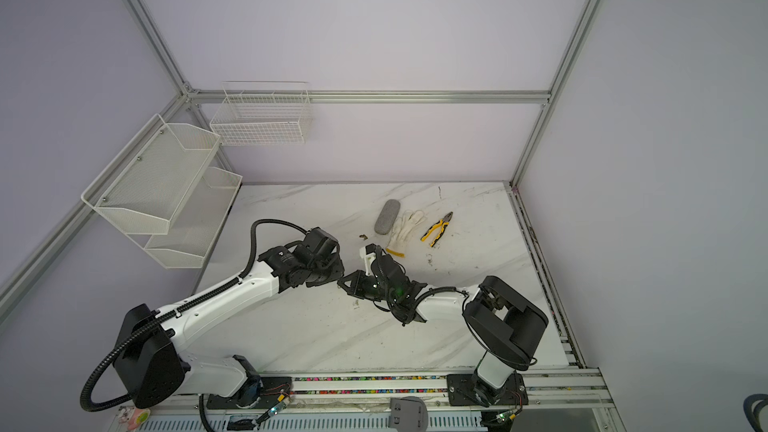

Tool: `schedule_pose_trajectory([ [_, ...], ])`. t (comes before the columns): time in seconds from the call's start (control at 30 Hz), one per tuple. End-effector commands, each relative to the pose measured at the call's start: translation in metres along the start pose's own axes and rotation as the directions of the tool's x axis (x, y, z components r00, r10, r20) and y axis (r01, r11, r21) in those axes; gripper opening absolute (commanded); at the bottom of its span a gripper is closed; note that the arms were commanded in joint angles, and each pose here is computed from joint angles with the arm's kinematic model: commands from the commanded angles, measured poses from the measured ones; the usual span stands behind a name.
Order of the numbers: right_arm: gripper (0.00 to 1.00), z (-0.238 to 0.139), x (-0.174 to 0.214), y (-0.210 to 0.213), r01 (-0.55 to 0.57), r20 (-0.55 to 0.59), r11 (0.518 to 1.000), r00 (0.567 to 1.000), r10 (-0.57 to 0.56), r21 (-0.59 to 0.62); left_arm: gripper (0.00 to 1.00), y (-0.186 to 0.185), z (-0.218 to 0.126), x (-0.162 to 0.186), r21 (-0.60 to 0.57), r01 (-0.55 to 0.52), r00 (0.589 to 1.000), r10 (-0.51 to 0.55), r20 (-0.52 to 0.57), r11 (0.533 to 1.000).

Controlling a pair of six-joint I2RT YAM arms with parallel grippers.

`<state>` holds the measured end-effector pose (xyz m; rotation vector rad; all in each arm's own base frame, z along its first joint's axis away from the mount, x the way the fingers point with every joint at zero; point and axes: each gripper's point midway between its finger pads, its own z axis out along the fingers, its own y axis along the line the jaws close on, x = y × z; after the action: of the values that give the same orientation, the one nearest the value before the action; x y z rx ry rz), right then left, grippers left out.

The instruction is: Unlock with the key

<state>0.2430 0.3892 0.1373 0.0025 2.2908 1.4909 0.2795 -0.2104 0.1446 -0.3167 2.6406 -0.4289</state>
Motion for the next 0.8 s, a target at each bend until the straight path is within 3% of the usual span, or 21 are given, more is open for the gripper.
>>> schedule_pose_trajectory([
  [0.0,0.0,-0.01,-0.039,0.019,0.043,0.163,0.999,0.986,-0.04,-0.021,0.0,-0.019,-0.021,0.019,0.071,-0.053,0.995,0.058,-0.08,0.996],
  [0.13,0.0,-0.015,-0.045,0.022,0.041,0.204,0.999,0.978,-0.034,-0.031,0.0,-0.017,-0.026,0.015,0.06,-0.067,0.997,0.07,-0.045,0.996],
  [0.33,0.0,-0.014,-0.025,0.016,0.048,0.152,0.998,0.988,-0.04,-0.05,0.0,-0.017,-0.032,-0.01,0.031,-0.036,0.999,0.035,0.04,0.999],
  [0.57,0.17,-0.02,0.002,0.01,0.028,0.058,0.992,0.998,-0.021,-0.122,0.0,-0.019,-0.035,-0.035,0.049,0.033,0.992,-0.038,0.121,0.998],
  [0.77,0.22,-0.024,0.01,0.014,-0.009,0.031,0.983,0.999,0.015,-0.185,0.0,-0.021,-0.034,-0.04,0.064,0.055,0.989,-0.063,0.132,0.996],
])
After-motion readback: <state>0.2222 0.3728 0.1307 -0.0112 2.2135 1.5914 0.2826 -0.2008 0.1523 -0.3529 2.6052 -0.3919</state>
